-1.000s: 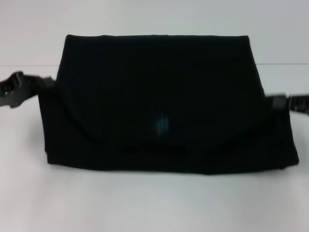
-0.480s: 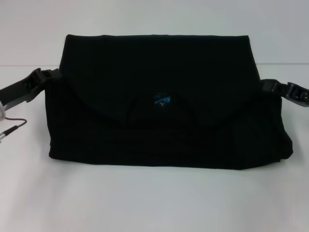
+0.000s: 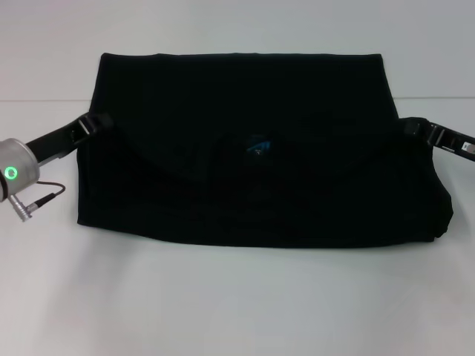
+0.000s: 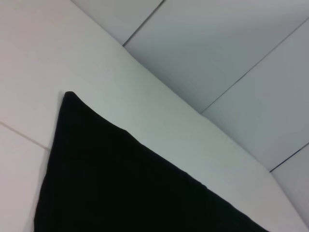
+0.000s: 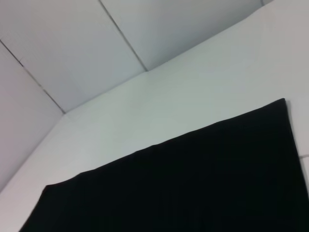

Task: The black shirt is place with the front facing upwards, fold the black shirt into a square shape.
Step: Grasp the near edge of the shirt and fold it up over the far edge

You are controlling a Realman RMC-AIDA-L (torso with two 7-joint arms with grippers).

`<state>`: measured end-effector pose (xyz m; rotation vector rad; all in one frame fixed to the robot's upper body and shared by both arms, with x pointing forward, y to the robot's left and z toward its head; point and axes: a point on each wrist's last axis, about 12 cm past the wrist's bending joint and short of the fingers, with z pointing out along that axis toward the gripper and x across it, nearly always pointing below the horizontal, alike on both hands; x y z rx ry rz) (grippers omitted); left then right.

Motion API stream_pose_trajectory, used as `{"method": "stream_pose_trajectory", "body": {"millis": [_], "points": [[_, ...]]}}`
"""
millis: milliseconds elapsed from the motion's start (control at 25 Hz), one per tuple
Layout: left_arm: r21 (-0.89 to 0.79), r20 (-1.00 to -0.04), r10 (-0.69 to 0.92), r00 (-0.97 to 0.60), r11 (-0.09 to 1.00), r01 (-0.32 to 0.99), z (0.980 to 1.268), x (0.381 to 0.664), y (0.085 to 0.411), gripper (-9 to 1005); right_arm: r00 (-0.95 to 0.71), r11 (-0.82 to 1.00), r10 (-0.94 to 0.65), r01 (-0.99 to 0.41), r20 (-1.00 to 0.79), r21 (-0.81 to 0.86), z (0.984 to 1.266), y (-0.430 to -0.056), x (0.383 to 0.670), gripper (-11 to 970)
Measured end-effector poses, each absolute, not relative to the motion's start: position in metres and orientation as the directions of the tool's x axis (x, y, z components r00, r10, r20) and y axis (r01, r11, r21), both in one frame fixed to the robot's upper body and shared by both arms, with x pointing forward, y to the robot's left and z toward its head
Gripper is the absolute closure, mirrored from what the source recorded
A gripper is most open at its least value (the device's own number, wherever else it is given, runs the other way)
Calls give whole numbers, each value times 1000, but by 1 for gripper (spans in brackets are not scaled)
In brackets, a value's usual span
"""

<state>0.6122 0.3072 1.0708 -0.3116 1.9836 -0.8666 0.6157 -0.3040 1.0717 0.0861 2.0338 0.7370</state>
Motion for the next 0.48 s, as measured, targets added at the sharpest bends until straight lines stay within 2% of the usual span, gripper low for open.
{"method": "stream_pose_trajectory", "body": {"millis": [240,480], "points": [[-669,-663,-521,-538,735,112,1069,615,303,954,-555,835,340,-194,-759,515,1064,-297,618,882],[-658,-686,-514,-515,740,137,1070,615,296,953,-541,848,285,-243,-791,471,1059,-289,617,881]]}}
